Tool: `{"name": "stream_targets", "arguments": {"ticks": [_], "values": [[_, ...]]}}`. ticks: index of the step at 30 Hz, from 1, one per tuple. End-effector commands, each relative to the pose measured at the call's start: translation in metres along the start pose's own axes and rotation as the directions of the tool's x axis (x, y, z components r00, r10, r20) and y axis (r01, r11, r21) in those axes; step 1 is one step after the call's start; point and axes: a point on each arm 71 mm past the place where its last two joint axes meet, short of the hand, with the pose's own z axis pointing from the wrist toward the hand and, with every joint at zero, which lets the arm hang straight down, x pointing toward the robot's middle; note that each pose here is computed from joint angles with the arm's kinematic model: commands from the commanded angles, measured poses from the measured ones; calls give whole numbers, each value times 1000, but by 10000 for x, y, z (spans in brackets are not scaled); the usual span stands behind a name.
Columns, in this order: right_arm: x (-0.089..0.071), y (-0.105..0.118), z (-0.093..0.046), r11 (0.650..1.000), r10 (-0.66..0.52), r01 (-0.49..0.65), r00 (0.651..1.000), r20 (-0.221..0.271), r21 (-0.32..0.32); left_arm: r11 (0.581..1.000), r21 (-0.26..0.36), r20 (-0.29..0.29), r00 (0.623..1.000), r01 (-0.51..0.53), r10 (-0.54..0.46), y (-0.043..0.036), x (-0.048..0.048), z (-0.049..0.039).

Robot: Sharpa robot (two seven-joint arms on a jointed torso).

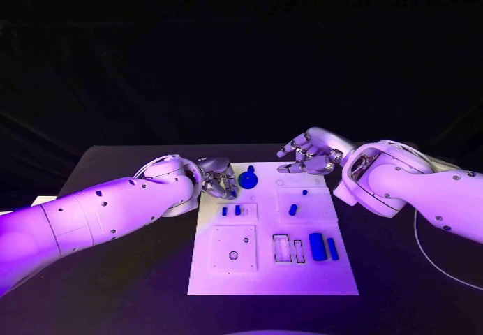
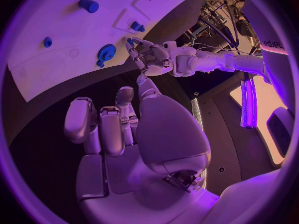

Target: Assemble the parts on the task board

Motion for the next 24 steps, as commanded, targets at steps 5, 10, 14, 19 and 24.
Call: {"name": "stream_targets", "arguments": {"ticks": [5,10,14,19,24], "values": [[14,11,1,1000,-5,5,1000,-12,-11,1000,4,-18,999,-30,30,-16,32,27],[16,14,3,1000,-5,5,1000,-12,-11,999,2,-24,999,-34,34,-24,42,41],[16,15,3,1000,-5,5,1000,-13,-12,999,-5,-30,999,-39,39,-14,46,52],[17,14,3,1000,-5,5,1000,-14,-12,999,-14,-36,998,-43,42,2,48,63],[16,14,2,1000,-5,5,1000,-14,-11,999,-22,-38,998,-45,44,13,49,70]]}}
